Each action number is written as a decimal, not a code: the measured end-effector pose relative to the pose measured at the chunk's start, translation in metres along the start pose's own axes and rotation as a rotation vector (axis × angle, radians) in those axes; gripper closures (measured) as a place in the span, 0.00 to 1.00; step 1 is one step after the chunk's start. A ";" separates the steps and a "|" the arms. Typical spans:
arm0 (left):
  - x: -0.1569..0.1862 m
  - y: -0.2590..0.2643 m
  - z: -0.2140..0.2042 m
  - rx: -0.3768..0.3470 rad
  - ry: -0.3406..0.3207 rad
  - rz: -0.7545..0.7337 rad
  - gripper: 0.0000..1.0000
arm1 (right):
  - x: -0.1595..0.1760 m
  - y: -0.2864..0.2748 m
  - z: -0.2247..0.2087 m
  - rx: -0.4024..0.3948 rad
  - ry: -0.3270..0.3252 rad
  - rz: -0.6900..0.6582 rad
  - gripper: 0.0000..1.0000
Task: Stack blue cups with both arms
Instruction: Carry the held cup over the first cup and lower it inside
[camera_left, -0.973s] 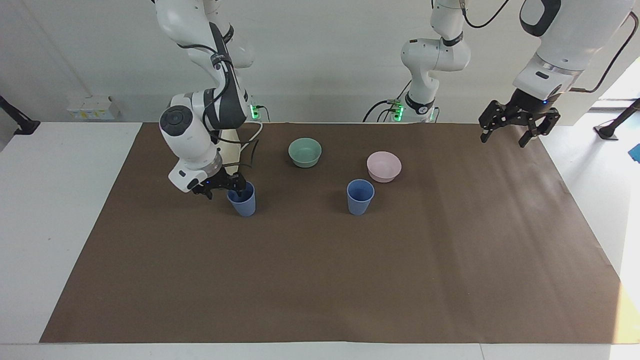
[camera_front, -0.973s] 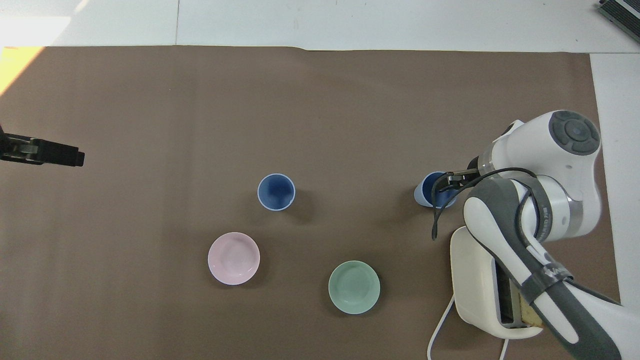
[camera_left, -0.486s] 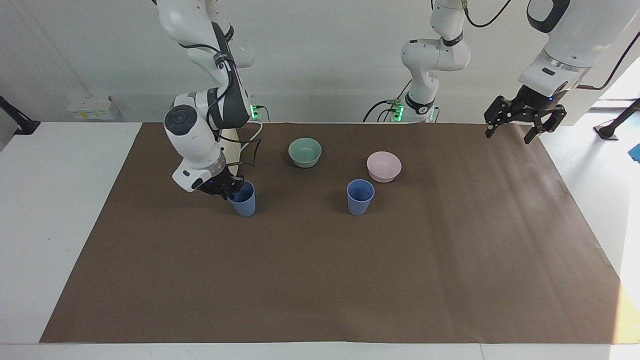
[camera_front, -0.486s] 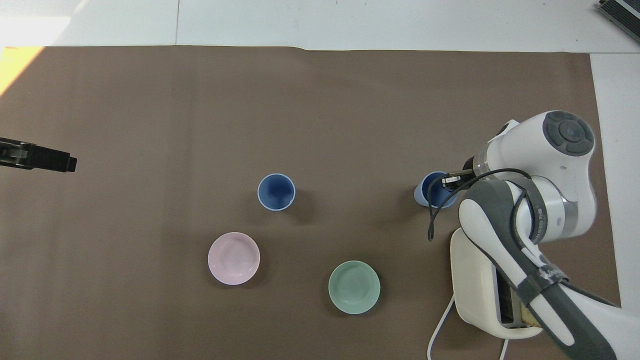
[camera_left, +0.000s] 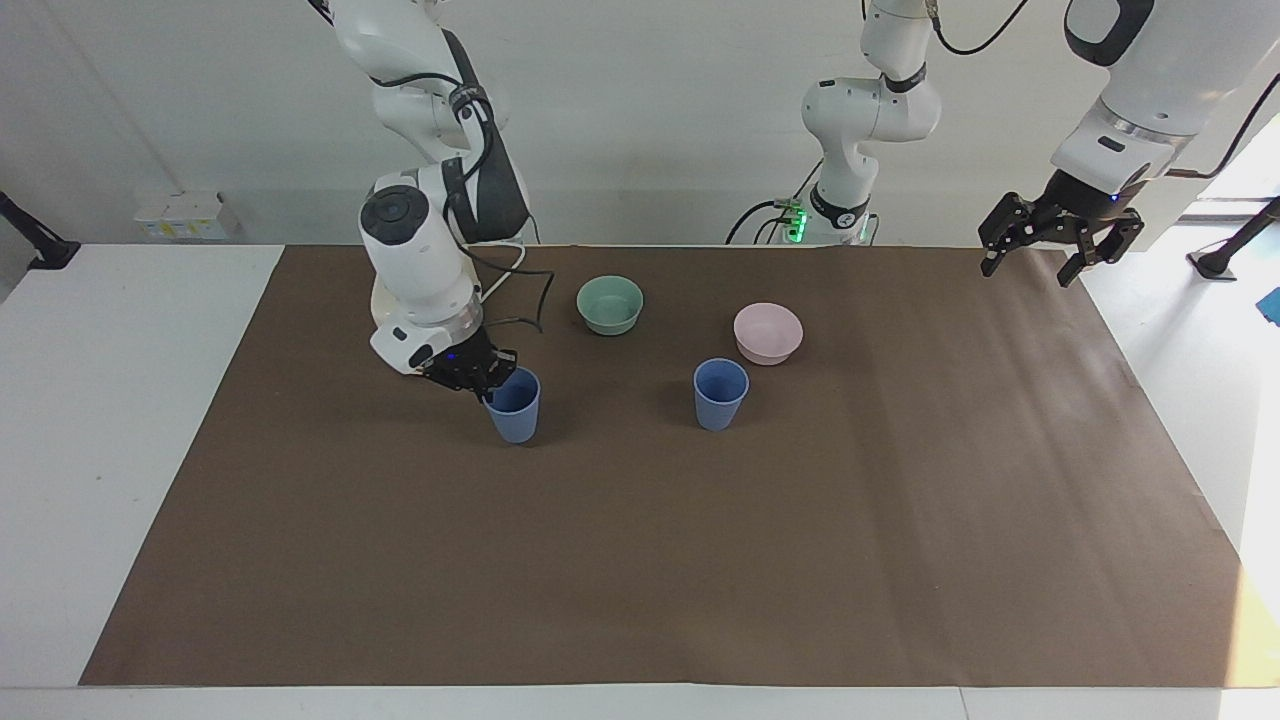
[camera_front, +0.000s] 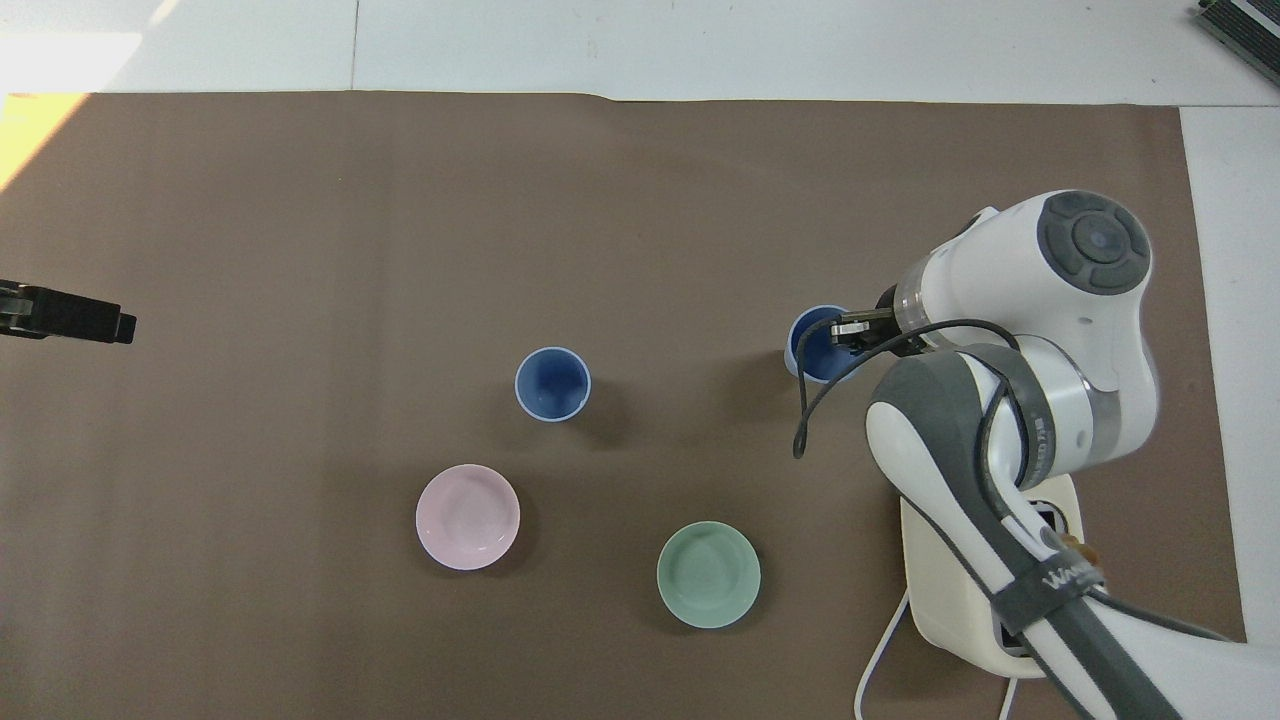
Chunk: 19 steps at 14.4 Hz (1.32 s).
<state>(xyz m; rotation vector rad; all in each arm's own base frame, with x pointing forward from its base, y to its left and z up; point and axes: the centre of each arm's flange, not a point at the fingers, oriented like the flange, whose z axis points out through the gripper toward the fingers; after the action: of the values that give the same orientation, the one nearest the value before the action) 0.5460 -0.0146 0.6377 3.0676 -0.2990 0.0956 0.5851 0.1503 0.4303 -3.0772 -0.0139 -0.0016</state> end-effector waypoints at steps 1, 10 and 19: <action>0.000 0.000 0.000 0.000 0.000 -0.001 0.00 | 0.000 -0.011 -0.013 0.000 -0.001 0.008 0.96; 0.001 0.009 0.001 -0.001 -0.003 -0.007 0.00 | -0.029 -0.147 -0.085 -0.006 0.039 0.021 0.96; 0.001 0.021 0.003 0.002 -0.026 -0.042 0.00 | -0.039 -0.225 -0.106 0.067 0.090 0.056 0.96</action>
<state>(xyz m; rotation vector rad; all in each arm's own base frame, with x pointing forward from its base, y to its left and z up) 0.5427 -0.0355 0.6355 3.0769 -0.2351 0.0547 0.5444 0.3681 0.5510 -3.0060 0.0749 -0.1339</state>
